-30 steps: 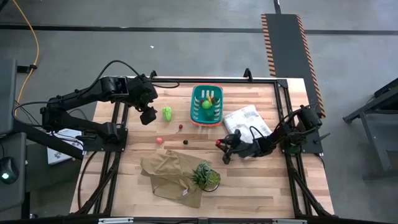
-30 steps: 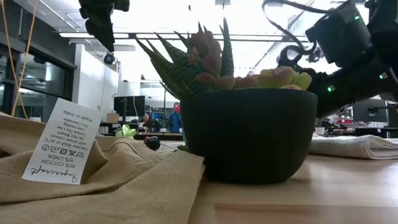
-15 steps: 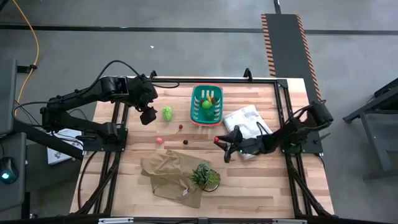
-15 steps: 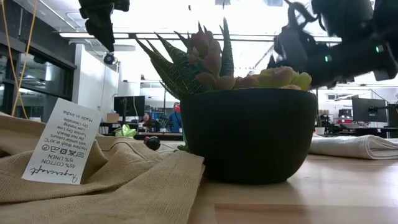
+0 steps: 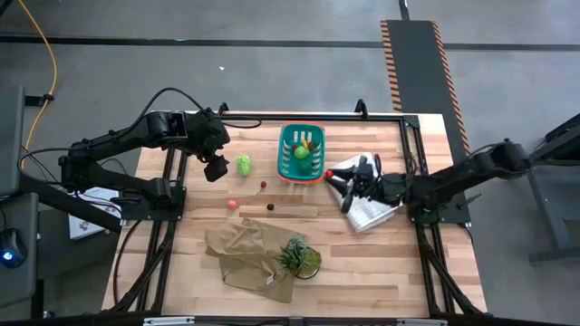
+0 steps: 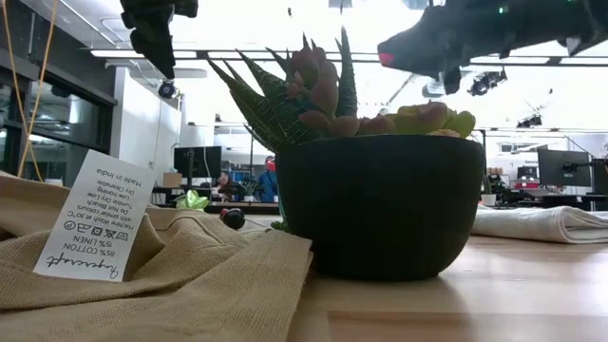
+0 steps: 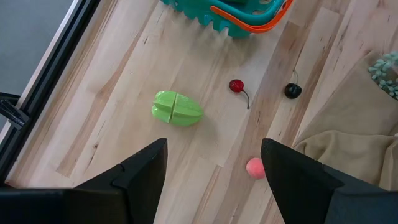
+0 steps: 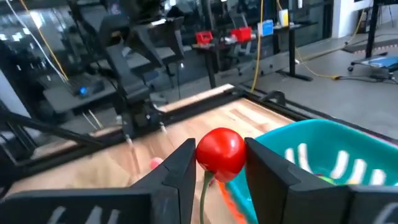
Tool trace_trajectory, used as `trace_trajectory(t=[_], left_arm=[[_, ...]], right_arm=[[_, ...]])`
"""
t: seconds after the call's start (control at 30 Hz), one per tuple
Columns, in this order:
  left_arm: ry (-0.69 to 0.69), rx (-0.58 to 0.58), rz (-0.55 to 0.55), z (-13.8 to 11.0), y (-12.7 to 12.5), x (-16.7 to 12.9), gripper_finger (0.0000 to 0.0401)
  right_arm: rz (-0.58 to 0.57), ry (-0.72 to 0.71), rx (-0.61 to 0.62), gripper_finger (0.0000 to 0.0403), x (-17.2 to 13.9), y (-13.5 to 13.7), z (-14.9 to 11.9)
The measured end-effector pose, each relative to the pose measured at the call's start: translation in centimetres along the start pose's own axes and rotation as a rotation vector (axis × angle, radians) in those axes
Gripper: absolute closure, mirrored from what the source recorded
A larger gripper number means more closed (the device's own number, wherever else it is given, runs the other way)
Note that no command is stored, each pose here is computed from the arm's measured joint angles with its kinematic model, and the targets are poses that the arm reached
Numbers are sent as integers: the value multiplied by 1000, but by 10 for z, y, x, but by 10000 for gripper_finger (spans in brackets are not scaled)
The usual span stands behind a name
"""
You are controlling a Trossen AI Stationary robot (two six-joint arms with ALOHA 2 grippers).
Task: Pick and placing Produce into tupperware
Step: Put the red cherry into the green basket
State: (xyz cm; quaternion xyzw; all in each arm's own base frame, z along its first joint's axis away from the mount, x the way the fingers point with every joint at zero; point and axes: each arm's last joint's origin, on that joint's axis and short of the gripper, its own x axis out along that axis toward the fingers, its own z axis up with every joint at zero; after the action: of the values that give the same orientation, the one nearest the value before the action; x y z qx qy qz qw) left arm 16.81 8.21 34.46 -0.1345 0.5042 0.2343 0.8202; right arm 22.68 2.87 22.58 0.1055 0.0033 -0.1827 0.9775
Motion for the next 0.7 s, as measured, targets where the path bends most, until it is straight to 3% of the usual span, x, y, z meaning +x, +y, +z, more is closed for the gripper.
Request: trace_trajectory(t=[0.2, 0.37, 0.7], left_arm=[[0, 0, 0, 0, 0, 0, 153], [0, 0, 0, 0, 0, 0, 153], [1, 1, 0, 0, 0, 0, 153]], right_arm=[[-36, 113, -114, 299, -3, -10, 45], [-62, 126, -214, 299, 1, -15, 83], [-60, 244, -136, 299, 40, -44, 120]])
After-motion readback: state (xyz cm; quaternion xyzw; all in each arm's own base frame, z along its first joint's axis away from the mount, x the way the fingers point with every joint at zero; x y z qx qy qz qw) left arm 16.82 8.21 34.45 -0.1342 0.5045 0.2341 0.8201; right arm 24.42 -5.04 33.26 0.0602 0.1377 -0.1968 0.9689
